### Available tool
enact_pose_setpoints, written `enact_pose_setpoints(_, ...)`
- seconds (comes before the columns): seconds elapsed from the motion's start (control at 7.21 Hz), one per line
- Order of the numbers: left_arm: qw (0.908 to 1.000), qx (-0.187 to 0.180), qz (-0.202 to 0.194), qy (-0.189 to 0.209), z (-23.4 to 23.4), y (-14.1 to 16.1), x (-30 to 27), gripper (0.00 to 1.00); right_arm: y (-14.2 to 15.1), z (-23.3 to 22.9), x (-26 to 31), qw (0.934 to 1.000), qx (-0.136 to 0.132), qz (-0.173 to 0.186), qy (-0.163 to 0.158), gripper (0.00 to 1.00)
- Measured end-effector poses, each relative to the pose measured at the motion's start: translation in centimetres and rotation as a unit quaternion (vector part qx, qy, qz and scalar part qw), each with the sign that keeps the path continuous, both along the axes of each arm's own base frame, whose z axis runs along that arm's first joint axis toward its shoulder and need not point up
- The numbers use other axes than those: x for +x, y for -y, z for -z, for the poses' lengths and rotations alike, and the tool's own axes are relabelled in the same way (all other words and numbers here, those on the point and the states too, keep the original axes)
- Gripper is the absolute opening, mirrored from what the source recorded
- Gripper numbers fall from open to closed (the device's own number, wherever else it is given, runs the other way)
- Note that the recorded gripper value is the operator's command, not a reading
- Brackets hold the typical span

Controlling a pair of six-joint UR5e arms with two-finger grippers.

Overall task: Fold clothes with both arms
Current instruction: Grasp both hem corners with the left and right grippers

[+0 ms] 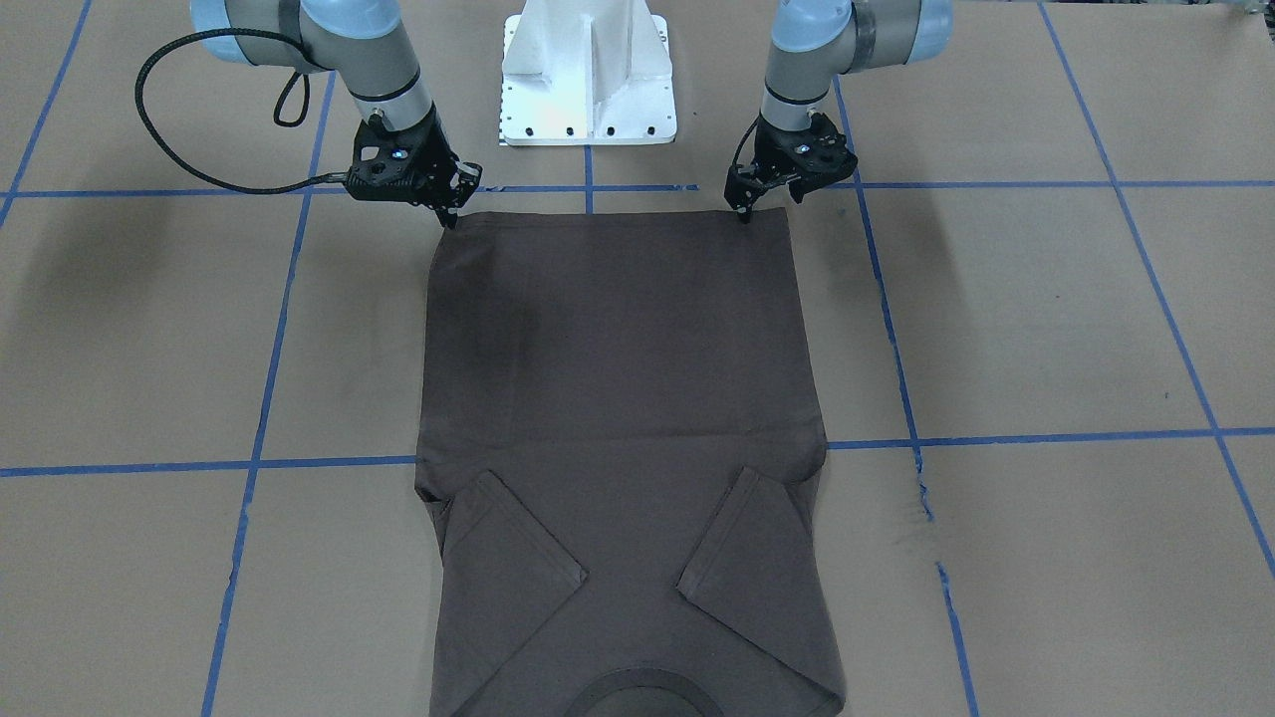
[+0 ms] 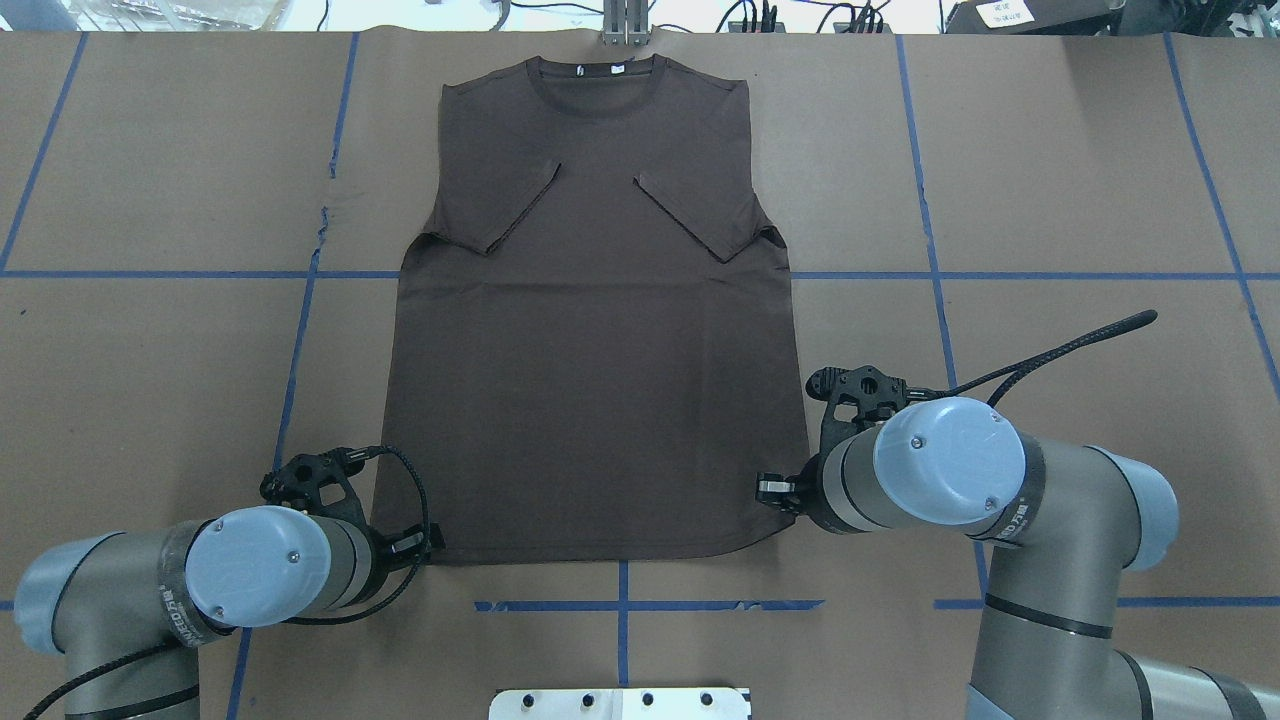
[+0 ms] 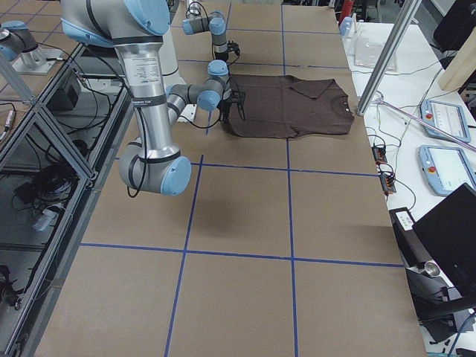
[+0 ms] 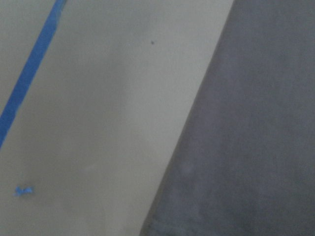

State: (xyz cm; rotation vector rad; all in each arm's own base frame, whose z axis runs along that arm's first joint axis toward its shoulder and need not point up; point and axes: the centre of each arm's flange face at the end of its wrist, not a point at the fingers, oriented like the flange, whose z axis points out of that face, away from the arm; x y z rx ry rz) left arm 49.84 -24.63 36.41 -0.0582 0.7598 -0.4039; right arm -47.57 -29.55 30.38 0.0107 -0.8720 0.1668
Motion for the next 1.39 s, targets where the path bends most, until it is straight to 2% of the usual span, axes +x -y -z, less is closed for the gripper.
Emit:
enact_pose_setpoints(0.42, 1.0, 0.001, -0.001, -0.006, 0.2, -0.1, -0.3, 0.81, 0.4, -0.1, 0.2, 1.0, -0.001, -0.004, -0.002, 0.0)
enact_pose_setpoints(0.83, 0.9993, 0.011, -0.001, -0.036, -0.6, -0.1, -1.7, 0.79, 0.5, -0.1, 0.3, 1.0, -0.001, -0.005, -0.003, 0.0)
enact_pose_setpoints(1.39, 0.999, 0.015, 0.0, -0.042, -0.6, 0.0, -1.9, 0.75, 0.6, -0.1, 0.4, 1.0, -0.002, -0.006, -0.002, 0.0)
